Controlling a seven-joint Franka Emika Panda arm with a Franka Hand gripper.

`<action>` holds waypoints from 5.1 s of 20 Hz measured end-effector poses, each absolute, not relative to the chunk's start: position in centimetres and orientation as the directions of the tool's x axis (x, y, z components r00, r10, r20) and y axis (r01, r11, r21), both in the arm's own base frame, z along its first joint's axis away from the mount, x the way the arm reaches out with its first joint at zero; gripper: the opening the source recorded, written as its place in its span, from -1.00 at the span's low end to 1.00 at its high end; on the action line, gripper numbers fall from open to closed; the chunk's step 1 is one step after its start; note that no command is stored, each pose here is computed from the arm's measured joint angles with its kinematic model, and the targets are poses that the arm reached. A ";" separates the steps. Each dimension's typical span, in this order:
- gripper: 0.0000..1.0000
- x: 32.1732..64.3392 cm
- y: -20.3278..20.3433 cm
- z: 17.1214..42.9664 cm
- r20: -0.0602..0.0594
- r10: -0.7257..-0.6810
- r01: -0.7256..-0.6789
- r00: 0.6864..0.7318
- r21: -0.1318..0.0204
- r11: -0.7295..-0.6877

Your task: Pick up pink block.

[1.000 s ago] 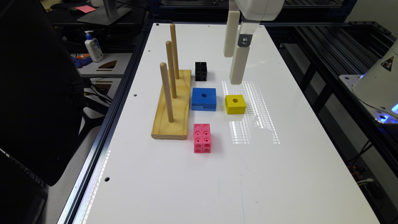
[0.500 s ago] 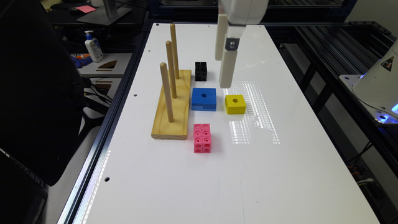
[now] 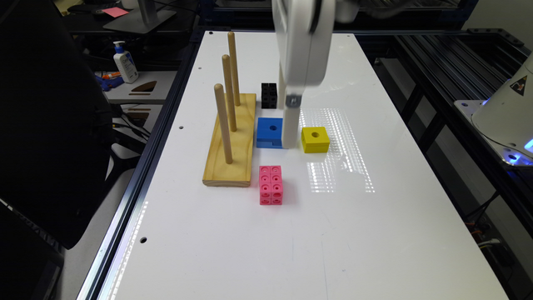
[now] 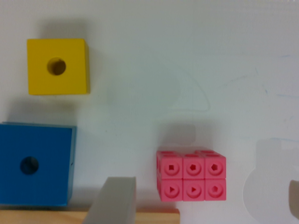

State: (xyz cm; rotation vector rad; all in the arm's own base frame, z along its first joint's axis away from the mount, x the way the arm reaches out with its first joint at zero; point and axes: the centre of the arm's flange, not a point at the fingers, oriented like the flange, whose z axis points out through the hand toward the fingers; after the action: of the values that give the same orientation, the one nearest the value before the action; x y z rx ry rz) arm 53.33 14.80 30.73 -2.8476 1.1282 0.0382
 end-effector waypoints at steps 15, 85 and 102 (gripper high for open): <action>1.00 53.6 14.8 25.5 -0.063 -0.682 -0.685 0.729 -0.065 -0.726; -1.00 54.7 16.3 17.5 -0.062 -0.689 -0.691 0.722 -0.087 -0.717; -1.00 54.8 15.9 22.4 -0.046 -0.689 -0.690 0.723 -0.063 -0.721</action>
State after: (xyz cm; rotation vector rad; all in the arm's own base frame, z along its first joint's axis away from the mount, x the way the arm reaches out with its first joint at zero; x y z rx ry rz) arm 54.84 15.89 22.44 -2.8454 1.1406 0.0296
